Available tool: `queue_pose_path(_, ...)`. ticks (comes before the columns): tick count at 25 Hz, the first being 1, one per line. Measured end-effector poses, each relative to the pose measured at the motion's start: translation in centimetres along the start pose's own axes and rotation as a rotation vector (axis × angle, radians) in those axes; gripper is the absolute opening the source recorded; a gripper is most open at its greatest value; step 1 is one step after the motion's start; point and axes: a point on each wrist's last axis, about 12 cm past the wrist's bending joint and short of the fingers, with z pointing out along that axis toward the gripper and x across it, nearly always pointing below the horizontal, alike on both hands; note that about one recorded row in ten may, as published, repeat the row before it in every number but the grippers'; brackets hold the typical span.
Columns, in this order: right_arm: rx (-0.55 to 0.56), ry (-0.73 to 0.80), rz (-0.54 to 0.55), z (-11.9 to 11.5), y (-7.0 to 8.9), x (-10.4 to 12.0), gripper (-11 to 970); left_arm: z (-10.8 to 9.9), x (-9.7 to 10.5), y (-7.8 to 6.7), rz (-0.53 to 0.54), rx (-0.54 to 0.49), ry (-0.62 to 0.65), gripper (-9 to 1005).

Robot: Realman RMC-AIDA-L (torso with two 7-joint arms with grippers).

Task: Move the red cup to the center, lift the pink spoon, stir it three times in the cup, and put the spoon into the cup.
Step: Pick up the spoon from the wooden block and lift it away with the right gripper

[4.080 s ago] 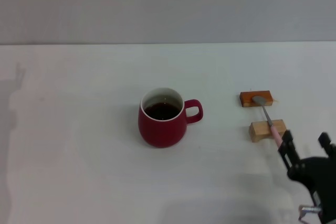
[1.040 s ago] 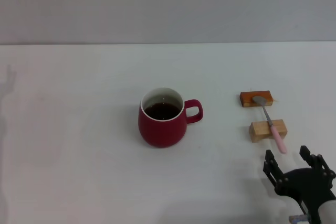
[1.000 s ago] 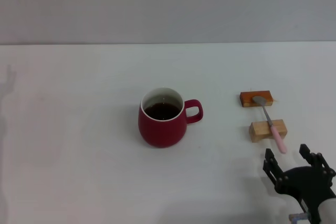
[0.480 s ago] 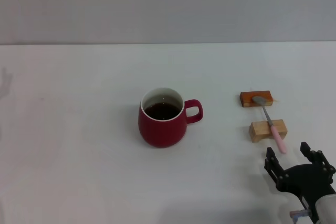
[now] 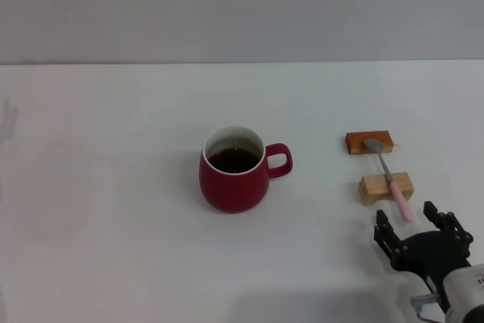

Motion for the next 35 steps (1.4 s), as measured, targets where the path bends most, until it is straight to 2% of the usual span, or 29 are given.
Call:
queue_pose_path(16, -0.017, -0.001, -0.001, 1.4, -0.6, -0.4, 737, 0.1, 0.0, -0.2, -0.007, 0.000, -0.002, 843)
queue_pose_path(35, -0.034, 0.002, -0.013, 2.1, -0.6, -0.7, 735, -0.1, 0.0, 0.0, -0.018, -0.003, 0.000, 844)
